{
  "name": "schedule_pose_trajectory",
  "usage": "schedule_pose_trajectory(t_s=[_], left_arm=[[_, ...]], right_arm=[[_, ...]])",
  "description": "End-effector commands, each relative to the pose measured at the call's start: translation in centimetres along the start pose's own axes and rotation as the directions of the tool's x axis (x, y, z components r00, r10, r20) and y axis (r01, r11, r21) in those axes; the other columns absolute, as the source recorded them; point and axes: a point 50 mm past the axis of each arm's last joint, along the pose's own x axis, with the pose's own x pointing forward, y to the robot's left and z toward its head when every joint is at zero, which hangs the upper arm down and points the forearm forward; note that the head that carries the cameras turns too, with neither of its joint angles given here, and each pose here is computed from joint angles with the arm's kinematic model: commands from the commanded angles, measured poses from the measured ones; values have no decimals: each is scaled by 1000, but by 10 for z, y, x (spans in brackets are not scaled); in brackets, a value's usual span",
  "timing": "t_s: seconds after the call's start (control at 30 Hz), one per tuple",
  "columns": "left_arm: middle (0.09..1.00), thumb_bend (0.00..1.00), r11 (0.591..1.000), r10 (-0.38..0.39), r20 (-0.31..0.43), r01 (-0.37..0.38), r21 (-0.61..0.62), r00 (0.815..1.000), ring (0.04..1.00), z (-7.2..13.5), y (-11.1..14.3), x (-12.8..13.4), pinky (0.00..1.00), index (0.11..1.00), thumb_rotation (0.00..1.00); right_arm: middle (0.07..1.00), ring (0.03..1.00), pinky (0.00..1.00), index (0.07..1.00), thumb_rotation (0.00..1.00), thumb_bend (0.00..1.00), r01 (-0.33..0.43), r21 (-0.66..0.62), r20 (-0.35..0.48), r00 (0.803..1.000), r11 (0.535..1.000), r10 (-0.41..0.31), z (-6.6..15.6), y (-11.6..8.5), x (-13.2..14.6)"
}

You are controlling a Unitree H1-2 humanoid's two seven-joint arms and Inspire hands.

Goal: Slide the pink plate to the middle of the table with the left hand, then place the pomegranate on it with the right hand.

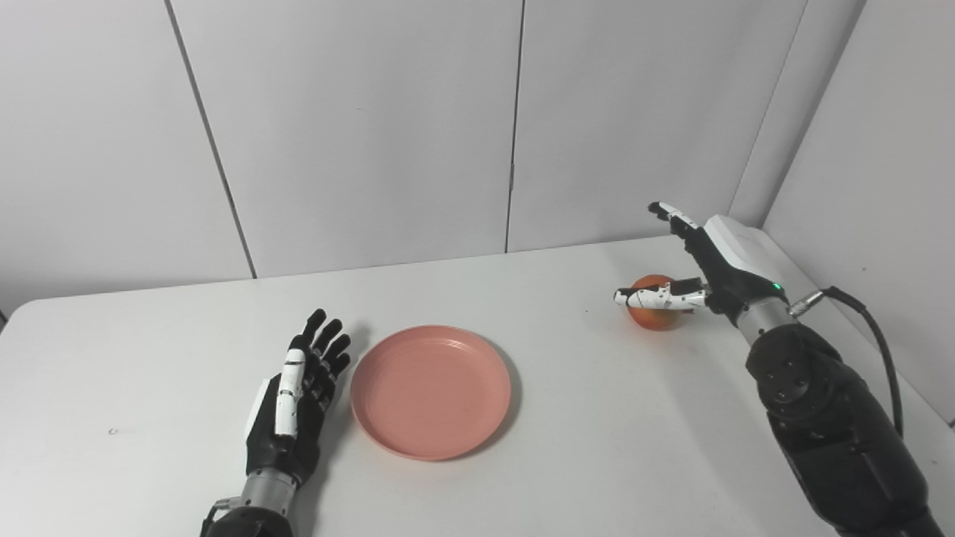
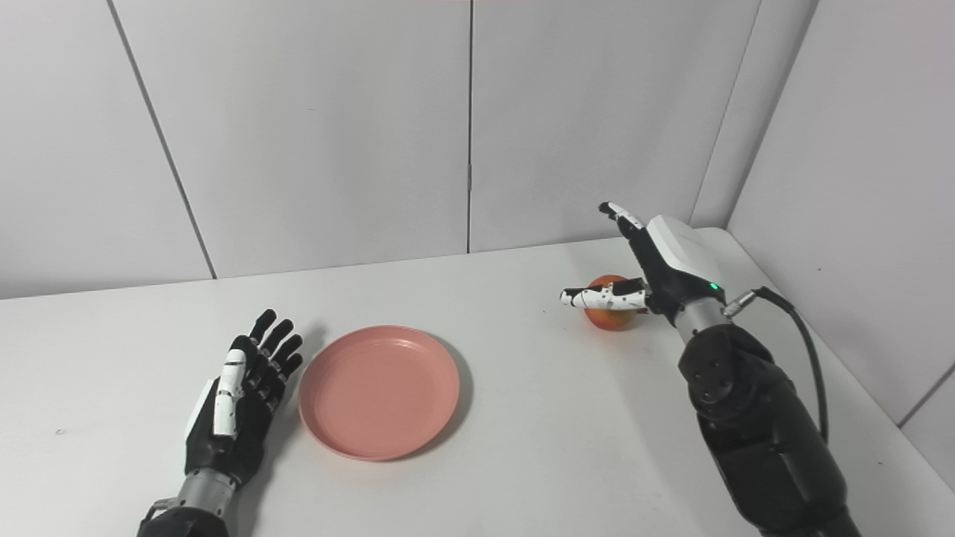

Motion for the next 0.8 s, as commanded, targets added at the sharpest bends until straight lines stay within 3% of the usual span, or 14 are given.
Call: schedule_pose_trajectory(t_s=[0.0,0.57,0.77], left_arm=[[951,353,999,38,-72,-38,-1,997,942,-16,15,-15,964,942,1000],[950,356,999,36,-77,-37,-17,996,938,-14,18,-16,962,942,1000],[948,356,999,34,-77,-35,-12,996,937,-14,19,-17,959,941,1000]], right_arm=[[907,881,795,903,418,1000,57,-19,30,998,998,-56,10,-26,13],[911,901,844,894,320,1000,-22,-23,-14,1000,999,21,1,-24,38],[917,906,846,899,326,1000,-45,-44,-46,998,998,43,-5,-22,46]])
